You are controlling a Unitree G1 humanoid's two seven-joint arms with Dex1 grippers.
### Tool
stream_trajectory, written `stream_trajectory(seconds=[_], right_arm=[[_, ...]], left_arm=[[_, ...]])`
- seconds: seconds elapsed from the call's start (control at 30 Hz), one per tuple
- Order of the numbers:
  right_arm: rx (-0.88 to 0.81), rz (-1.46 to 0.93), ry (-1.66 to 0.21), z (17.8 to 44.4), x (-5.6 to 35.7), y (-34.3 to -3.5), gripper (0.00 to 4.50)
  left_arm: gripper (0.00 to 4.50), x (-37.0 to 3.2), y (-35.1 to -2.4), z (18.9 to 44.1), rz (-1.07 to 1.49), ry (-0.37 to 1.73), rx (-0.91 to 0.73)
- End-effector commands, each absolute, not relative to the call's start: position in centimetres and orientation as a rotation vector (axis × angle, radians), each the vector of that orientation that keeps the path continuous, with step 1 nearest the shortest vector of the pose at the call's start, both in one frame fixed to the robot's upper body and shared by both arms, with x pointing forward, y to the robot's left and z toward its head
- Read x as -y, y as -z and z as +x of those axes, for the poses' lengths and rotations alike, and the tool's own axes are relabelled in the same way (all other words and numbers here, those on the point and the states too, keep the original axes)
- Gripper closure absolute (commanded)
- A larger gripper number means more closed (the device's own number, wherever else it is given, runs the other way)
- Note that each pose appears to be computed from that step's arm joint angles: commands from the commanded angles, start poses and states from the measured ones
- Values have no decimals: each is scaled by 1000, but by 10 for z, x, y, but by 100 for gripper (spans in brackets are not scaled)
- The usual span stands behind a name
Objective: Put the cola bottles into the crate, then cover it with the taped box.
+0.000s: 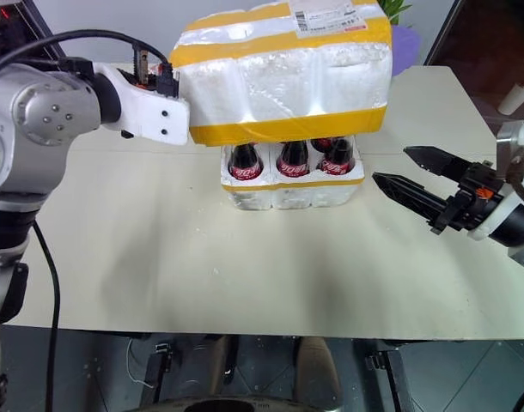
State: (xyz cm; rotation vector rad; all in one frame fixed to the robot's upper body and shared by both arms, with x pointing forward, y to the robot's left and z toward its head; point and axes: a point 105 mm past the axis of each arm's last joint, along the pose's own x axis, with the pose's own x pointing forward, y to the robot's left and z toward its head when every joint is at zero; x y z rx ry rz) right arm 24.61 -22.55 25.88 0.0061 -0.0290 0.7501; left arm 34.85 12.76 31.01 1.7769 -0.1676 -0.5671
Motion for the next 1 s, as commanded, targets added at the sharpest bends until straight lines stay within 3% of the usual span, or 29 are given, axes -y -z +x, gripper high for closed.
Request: stream_trajectory(seconds=[0.03,0.07,0.17,0.33,0.73,0.9,1.0], right_arm=[[85,-27,-759,246,223,-269,0],[89,-25,-760,247,223,-269,0],[100,-23,-764,248,222,-271,0],[100,-20,-768,249,221,-270,0],[77,-33,-771,249,219,-265,0],[42,-73,-751,245,226,-262,0],[19,-100,-747,242,232,-261,0]], left_arm=[[429,-127,-313,343,1791,580,172],[429,-128,-312,344,1797,577,165],[299,-131,-306,346,1818,586,143],[44,-126,-311,345,1796,571,181],[44,-134,-294,343,1674,652,109],[44,-154,-272,321,1019,857,-88],[44,-169,-273,290,556,1106,-151]])
